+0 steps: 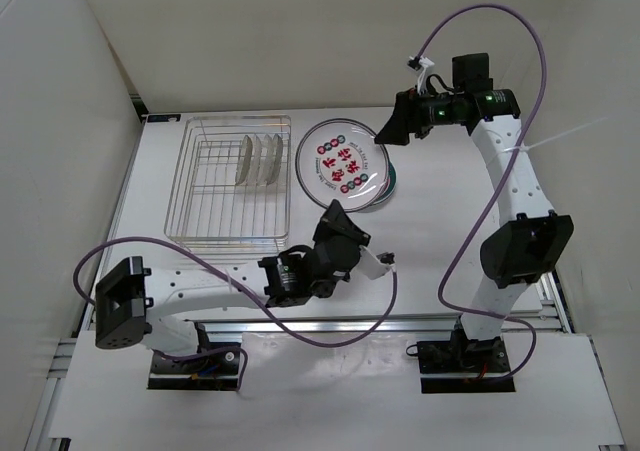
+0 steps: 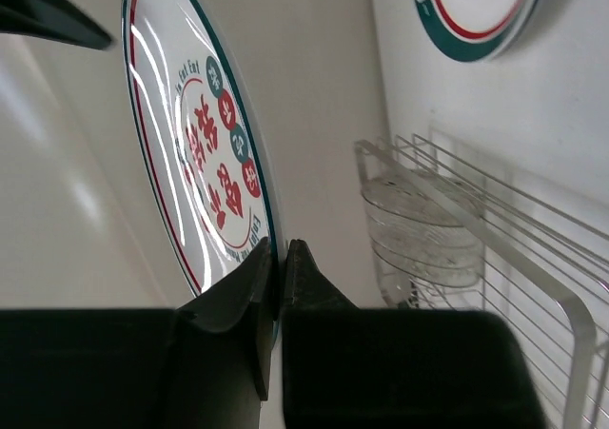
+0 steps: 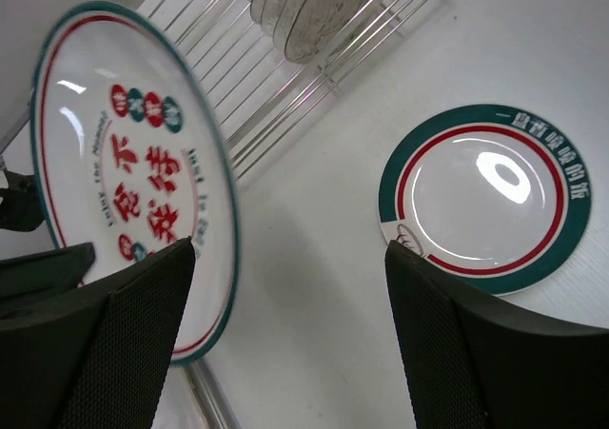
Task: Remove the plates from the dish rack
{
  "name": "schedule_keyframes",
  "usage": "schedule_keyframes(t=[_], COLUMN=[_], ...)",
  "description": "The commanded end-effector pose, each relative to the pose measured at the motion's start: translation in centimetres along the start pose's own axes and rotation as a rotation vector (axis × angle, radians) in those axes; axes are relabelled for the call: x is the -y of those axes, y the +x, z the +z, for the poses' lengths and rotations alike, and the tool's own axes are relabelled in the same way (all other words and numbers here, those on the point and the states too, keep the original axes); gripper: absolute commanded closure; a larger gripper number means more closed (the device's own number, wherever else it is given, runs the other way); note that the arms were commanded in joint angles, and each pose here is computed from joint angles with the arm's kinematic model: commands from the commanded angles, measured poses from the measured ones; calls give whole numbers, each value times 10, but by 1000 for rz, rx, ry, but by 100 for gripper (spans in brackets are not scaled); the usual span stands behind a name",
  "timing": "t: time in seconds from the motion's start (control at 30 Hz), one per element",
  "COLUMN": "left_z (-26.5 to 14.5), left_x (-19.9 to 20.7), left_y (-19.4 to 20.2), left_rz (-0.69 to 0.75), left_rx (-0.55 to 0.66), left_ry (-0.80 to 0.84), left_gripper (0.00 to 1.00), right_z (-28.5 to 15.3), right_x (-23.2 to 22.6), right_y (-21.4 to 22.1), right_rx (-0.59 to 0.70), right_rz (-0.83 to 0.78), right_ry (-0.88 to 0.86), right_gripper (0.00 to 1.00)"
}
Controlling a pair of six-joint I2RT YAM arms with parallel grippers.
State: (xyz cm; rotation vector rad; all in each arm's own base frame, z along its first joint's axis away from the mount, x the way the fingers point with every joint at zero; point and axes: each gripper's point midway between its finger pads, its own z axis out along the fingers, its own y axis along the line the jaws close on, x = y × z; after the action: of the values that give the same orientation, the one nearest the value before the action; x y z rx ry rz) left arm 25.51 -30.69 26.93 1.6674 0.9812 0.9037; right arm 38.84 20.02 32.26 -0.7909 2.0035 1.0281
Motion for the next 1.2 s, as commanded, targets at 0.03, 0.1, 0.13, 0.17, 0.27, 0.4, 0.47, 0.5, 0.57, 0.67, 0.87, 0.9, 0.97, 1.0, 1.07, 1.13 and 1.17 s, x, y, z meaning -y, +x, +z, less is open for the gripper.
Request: schedule_keyframes(t=[0.03, 0.1, 0.13, 0.17, 0.27, 0.4, 0.47, 0.5, 0.57, 0.67, 0.87, 0.9, 0.97, 1.0, 1.07, 1.13, 1.17], left_z=[-10, -6, -8, -6, -6, -2, 0, 0, 9, 21, 0, -1, 2, 7, 19, 36, 47], left_x=[-48, -48, -50, -50, -53, -48, -53, -53, -49, -31, 47, 55, 66, 61, 37, 4, 1], left_y=[-7, -12, -17, -19, -20, -19, -15, -15, -5, 10, 50, 57, 82, 88, 119, 138, 159], left_rz=[-65, -67, -65, -73, -70, -71, -80, -81, -88, -141, -291, -296, -350, -408, -550, -721, -796], left_rx=[-24, -24, -6, -5, 4, -5, -7, -7, -40, -102, -139, -146, -193, -202, -254, -281, -332], left_ry=[-176, -177, -186, -193, -209, -208, -223, -223, -214, -42, 449, 459, 487, 475, 415, 304, 278], left_gripper=[89, 89, 89, 89, 89, 89, 89, 89, 59, 24, 0, 0, 0, 0, 0, 0, 0], right_z=[-3, -4, -3, -4, -3, -4, -5, -3, -1, 5, 2, 1, 7, 8, 21, 29, 36], right_x=[-15, -20, -21, -26, -30, -41, -45, -42, -37, 12, 116, 120, 150, 156, 171, 179, 187], right_y=[-3, -3, 0, -1, 1, 3, 2, 2, 0, -6, -16, -24, -14, -18, -1, 9, 19], right_rx=[2, 7, 4, 9, 9, 9, 12, 12, 15, 54, 90, 94, 59, 65, 21, -1, -22], right_rz=[-15, -27, -19, -19, -9, 27, 41, 49, 79, 136, 127, 110, 121, 115, 139, 156, 173], right_ry=[-89, -110, -123, -149, -179, -241, -263, -263, -224, 57, 451, 467, 525, 535, 532, 530, 528], right_gripper=[16, 20, 24, 30, 59, 88, 100, 100, 100, 100, 100, 100, 100, 100, 100, 100, 100])
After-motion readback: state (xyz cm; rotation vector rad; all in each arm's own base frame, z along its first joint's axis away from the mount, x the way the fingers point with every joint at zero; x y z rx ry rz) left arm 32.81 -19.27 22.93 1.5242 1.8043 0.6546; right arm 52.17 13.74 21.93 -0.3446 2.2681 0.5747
